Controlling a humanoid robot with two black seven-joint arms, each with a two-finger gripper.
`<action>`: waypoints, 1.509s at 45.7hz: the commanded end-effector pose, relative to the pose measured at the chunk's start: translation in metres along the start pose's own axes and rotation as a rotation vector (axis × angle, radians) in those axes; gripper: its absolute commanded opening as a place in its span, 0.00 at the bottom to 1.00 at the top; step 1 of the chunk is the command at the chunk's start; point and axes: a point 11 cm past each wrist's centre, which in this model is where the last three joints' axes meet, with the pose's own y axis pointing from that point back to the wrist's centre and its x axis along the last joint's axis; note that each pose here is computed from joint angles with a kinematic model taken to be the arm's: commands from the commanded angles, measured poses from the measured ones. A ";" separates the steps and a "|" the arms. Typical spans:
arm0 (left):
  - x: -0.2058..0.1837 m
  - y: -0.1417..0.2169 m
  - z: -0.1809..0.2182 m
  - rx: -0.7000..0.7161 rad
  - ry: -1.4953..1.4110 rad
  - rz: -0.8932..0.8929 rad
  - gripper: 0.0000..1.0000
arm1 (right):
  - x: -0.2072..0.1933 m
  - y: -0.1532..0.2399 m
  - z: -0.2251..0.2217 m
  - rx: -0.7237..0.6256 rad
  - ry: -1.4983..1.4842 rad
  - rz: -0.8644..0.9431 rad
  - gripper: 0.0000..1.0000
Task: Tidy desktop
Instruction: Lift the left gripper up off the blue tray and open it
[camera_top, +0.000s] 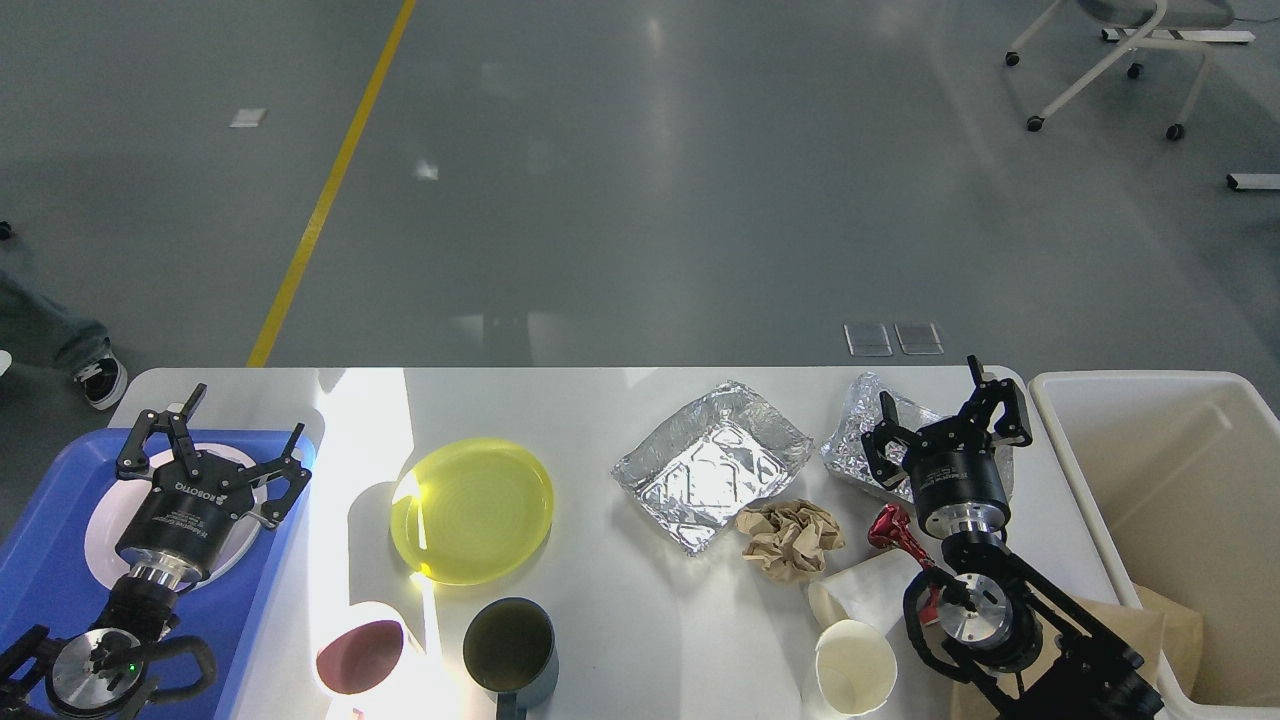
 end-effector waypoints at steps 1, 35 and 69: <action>0.000 0.000 -0.002 0.012 -0.002 -0.002 1.00 | 0.000 0.000 0.000 0.000 0.000 0.000 1.00; -0.007 -0.008 0.035 0.012 -0.092 -0.007 1.00 | 0.000 0.000 0.000 -0.001 0.000 0.001 1.00; -0.137 -0.074 0.169 0.758 -1.238 -0.013 1.00 | 0.000 0.000 0.000 0.000 0.000 0.000 1.00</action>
